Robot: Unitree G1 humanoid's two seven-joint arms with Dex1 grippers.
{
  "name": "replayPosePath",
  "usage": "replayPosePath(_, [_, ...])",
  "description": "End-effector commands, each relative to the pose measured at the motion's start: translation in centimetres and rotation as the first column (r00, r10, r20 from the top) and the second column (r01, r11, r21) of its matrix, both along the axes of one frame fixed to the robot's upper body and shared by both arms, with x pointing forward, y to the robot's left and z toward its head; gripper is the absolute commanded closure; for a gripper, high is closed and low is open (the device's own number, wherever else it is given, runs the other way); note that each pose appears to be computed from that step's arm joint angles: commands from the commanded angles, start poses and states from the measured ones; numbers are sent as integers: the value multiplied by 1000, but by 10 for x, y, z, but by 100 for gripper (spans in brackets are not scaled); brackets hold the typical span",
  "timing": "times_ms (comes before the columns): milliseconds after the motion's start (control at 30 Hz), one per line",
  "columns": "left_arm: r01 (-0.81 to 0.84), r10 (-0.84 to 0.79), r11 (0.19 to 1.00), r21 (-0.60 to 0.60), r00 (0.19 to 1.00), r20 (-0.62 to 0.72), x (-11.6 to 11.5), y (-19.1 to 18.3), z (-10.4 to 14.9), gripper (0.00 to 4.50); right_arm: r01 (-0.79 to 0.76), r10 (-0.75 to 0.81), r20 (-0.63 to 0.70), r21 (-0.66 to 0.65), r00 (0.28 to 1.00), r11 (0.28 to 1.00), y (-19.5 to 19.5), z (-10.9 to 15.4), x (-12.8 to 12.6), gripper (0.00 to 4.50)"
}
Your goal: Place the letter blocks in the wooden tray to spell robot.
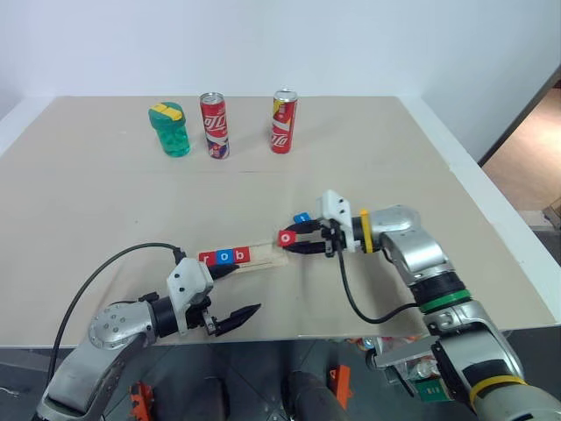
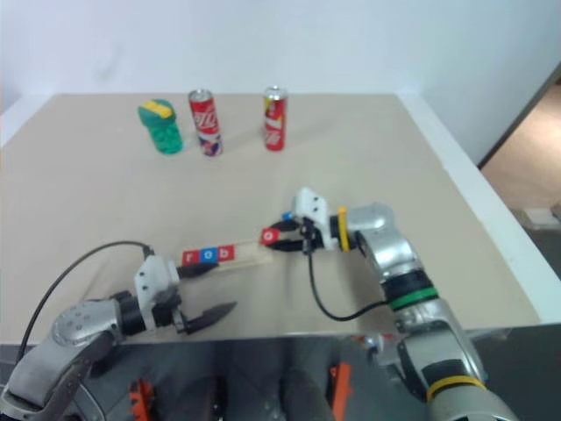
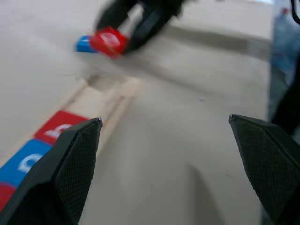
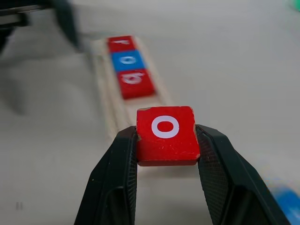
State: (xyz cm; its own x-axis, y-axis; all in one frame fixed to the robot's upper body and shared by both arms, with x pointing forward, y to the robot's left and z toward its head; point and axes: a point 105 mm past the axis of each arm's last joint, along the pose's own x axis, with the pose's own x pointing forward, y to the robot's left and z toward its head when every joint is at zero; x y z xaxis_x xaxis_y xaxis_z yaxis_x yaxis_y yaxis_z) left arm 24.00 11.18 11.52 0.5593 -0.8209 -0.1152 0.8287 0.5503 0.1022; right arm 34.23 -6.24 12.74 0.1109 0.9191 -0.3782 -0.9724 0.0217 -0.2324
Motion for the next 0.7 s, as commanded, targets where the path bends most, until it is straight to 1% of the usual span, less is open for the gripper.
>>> replayPosePath(33, [-110,112,993,-48,993,28,10,11,8,0,-52,53,45,-24,998,998,12,4,2,304])
replayPosePath(133, [-141,142,989,-54,990,23,12,13,7,0,-63,65,45,-37,997,997,21,0,5,304])
replayPosePath(367, [-162,163,986,-40,986,24,10,15,4,0,-78,80,52,-37,995,996,34,0,11,304])
replayPosePath(700, [-166,167,985,-35,986,19,10,15,3,0,-89,91,49,-44,995,995,41,-2,15,304])
